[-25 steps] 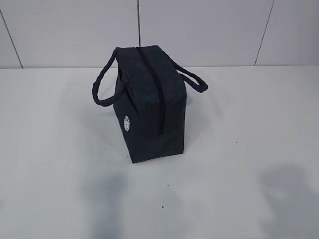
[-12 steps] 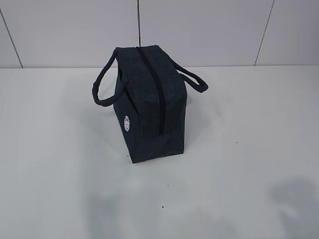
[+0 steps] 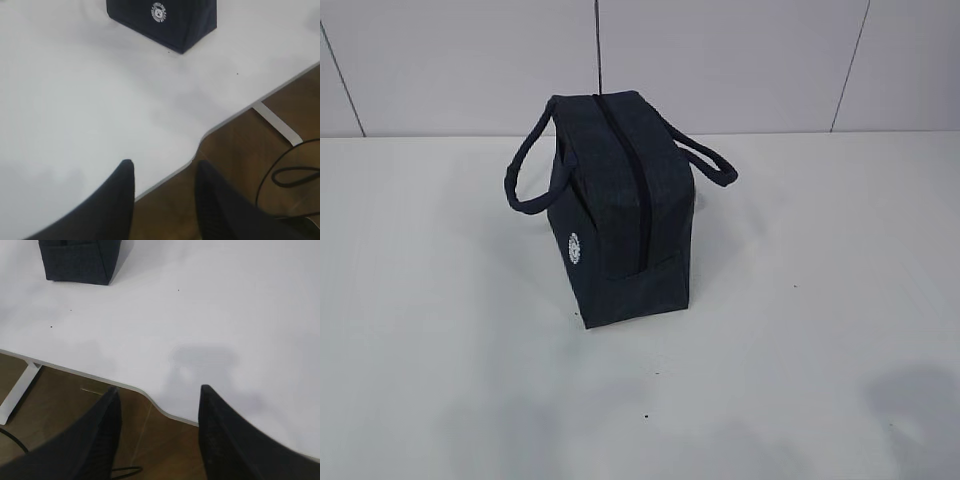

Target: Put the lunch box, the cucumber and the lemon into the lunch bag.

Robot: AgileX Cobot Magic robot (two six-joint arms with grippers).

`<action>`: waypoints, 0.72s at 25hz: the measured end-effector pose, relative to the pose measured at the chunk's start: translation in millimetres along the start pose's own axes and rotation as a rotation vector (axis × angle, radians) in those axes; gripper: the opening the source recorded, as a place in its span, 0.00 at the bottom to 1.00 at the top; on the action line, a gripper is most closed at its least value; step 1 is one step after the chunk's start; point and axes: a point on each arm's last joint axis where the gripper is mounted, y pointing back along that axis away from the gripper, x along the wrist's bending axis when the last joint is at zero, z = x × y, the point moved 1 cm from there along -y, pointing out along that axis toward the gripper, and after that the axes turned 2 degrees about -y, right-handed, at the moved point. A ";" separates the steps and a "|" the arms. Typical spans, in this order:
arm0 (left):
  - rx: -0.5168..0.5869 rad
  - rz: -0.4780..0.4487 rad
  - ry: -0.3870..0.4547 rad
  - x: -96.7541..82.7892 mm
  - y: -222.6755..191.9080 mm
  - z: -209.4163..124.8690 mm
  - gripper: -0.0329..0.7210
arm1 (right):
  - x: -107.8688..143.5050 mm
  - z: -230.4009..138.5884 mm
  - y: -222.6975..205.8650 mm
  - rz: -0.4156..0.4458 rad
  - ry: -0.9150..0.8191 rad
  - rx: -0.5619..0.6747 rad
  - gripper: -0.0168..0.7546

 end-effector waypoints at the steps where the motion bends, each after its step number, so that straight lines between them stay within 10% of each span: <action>1: -0.012 0.009 -0.002 1.0 -0.6 1.0 0.40 | 0.0 0.1 0.0 0.000 0.000 -0.001 0.51; 18: -0.047 0.030 -0.003 4.0 -7.7 2.0 0.36 | -0.3 0.6 0.0 -0.003 -0.001 -0.006 0.51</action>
